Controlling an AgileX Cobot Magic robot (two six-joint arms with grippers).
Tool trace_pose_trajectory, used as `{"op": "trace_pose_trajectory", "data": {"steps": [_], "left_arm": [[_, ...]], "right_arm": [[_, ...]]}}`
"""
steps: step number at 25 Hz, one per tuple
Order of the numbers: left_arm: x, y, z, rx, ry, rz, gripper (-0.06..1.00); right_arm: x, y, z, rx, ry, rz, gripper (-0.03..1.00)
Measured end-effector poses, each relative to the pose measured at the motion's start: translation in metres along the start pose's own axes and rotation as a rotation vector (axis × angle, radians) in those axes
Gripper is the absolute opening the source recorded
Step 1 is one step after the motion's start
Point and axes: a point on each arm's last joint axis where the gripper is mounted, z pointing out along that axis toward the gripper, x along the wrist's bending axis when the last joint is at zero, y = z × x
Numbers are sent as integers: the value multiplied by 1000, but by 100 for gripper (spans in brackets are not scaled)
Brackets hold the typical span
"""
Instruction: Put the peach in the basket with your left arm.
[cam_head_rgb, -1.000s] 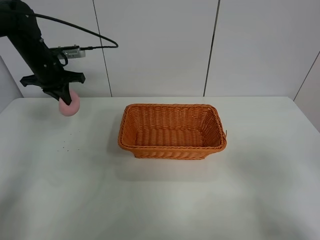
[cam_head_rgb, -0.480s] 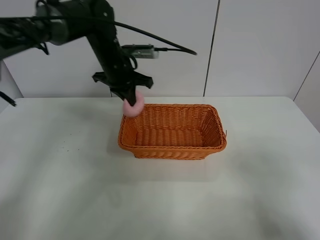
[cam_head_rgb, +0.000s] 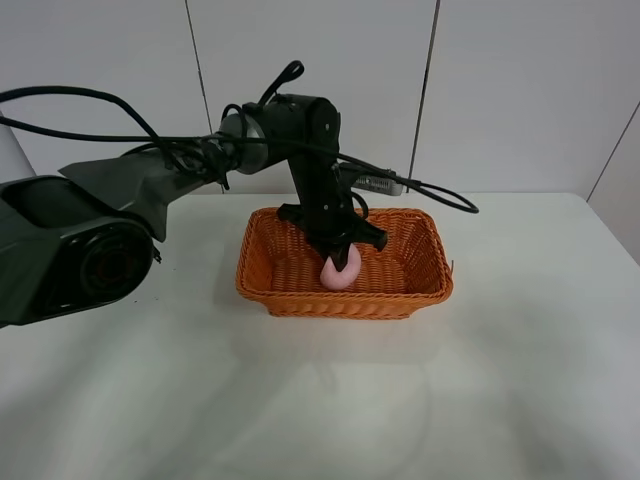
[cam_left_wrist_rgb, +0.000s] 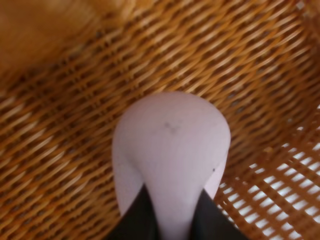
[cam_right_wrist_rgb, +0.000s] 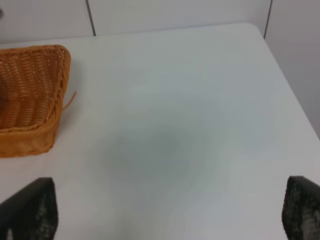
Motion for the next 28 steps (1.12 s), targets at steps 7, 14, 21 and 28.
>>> {"op": "trace_pose_trajectory", "data": {"steps": [7,14,21,28], "left_arm": [[3,-2,11,34,4,-3,78],[0,-1,-16,-7,22,14,87],[5,0,-98,-179,81,31,87],[78,0,-114,-204,121,-106,87]], "right_arm": [[0,0,0,0,0,0,69],[0,0,0,0,0,0,69],[0,0,0,0,0,0,69],[0,0,0,0,0,0,69]]}}
